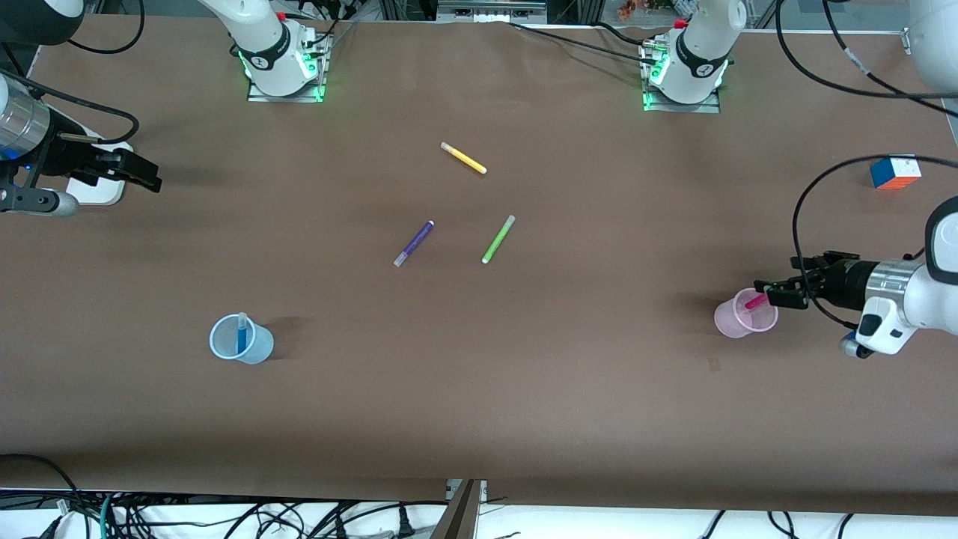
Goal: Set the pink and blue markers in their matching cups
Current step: 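Release the pink marker into the pink cup and raise the left gripper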
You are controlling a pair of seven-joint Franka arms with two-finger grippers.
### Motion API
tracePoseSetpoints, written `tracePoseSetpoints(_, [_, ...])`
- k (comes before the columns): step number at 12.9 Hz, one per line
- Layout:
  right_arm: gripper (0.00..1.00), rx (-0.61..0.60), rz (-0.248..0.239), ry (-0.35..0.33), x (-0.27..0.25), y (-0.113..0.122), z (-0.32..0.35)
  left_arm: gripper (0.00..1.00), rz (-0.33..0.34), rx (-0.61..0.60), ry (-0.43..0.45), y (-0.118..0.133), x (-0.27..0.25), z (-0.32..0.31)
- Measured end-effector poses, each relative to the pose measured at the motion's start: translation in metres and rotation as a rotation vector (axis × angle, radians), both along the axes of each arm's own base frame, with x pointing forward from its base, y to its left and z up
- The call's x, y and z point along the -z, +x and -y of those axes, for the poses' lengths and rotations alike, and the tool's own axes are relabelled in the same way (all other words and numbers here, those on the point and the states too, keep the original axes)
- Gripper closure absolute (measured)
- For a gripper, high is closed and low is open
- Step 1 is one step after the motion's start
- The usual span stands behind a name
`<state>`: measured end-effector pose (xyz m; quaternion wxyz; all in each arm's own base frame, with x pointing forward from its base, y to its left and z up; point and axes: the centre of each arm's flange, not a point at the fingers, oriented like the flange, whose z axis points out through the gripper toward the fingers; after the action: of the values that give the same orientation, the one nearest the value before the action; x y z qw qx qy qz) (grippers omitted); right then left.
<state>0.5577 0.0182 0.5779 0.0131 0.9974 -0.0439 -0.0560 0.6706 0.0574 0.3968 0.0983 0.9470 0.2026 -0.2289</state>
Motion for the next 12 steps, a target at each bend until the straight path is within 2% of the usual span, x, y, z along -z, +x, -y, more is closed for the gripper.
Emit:
tracePoseSetpoints(2, [0.00, 0.001, 0.000, -0.002, 0.000, 0.000, 0.001, 0.00, 0.065, 0.135, 0.069, 0.000, -0.018, 0.000])
tracePoseSetpoints(4, [0.00, 0.001, 0.000, -0.002, 0.000, 0.000, 0.001, 0.00, 0.142, 0.261, 0.101, 0.004, -0.038, 0.013])
tracePoseSetpoints(6, [0.00, 0.002, 0.001, -0.003, -0.001, 0.000, 0.001, 0.00, 0.233, 0.376, 0.128, 0.009, -0.059, 0.025])
tracePoseSetpoints(8, [0.00, 0.003, 0.003, -0.003, -0.001, 0.000, 0.002, 0.00, 0.332, 0.493, 0.192, 0.008, -0.086, 0.050])
tracePoseSetpoints(10, [0.00, 0.010, 0.008, -0.004, -0.004, 0.000, 0.004, 0.00, 0.404, 0.557, 0.241, -0.011, -0.112, 0.080])
tracePoseSetpoints(12, [0.00, 0.021, 0.014, -0.004, -0.007, 0.001, 0.010, 0.00, 0.441, 0.561, 0.267, -0.040, -0.137, 0.089])
